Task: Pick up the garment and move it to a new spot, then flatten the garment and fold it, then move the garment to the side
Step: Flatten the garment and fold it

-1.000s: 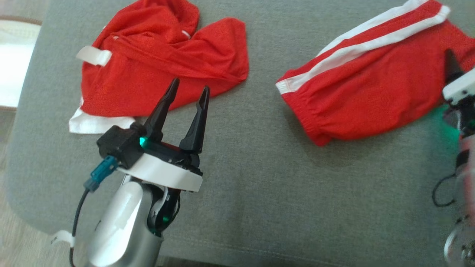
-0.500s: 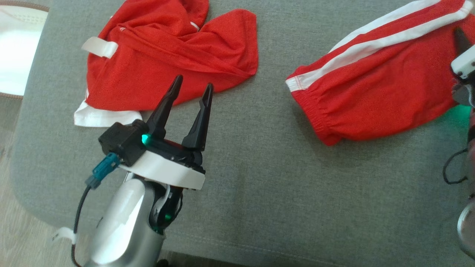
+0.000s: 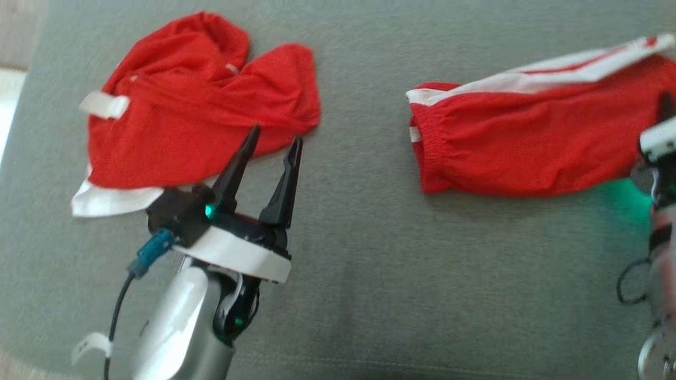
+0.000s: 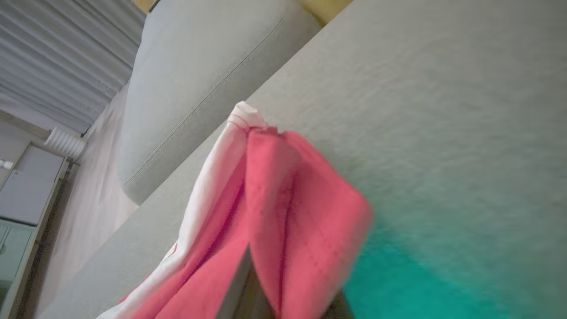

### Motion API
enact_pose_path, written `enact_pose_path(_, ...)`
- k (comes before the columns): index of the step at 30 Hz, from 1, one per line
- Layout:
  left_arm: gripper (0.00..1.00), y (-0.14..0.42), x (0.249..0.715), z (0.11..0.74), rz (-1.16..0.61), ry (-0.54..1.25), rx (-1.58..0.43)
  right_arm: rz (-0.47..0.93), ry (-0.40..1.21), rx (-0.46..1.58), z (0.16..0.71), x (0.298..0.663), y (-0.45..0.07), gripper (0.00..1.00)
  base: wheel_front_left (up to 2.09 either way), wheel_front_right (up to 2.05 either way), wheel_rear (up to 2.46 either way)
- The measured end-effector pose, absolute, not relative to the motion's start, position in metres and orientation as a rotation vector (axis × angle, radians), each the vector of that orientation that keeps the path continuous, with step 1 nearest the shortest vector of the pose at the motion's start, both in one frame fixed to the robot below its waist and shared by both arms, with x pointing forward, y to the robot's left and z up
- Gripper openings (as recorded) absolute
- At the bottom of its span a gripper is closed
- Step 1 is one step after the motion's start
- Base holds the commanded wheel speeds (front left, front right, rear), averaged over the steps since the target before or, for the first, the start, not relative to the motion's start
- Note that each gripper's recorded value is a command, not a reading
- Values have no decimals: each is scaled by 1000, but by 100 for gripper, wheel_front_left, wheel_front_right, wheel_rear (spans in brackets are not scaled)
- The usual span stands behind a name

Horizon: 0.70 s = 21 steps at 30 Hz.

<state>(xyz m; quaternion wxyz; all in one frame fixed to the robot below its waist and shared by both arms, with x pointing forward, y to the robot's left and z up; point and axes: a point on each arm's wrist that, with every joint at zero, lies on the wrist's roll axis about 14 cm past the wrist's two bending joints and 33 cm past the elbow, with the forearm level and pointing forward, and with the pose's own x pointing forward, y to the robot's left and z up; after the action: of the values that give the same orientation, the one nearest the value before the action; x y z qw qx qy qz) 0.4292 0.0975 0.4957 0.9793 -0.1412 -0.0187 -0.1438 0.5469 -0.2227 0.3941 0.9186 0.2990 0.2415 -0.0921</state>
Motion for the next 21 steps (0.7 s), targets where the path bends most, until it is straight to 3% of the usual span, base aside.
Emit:
enact_pose_path(13, 100, 68, 414, 517, -373, -80, -308, -441, 361, 673, 396, 450, -303, 0, 0, 0, 0)
enact_pose_path(21, 100, 69, 403, 509, -367, -55, -312, -423, 307, 681, 409, 449, -294, 0, 0, 0, 0)
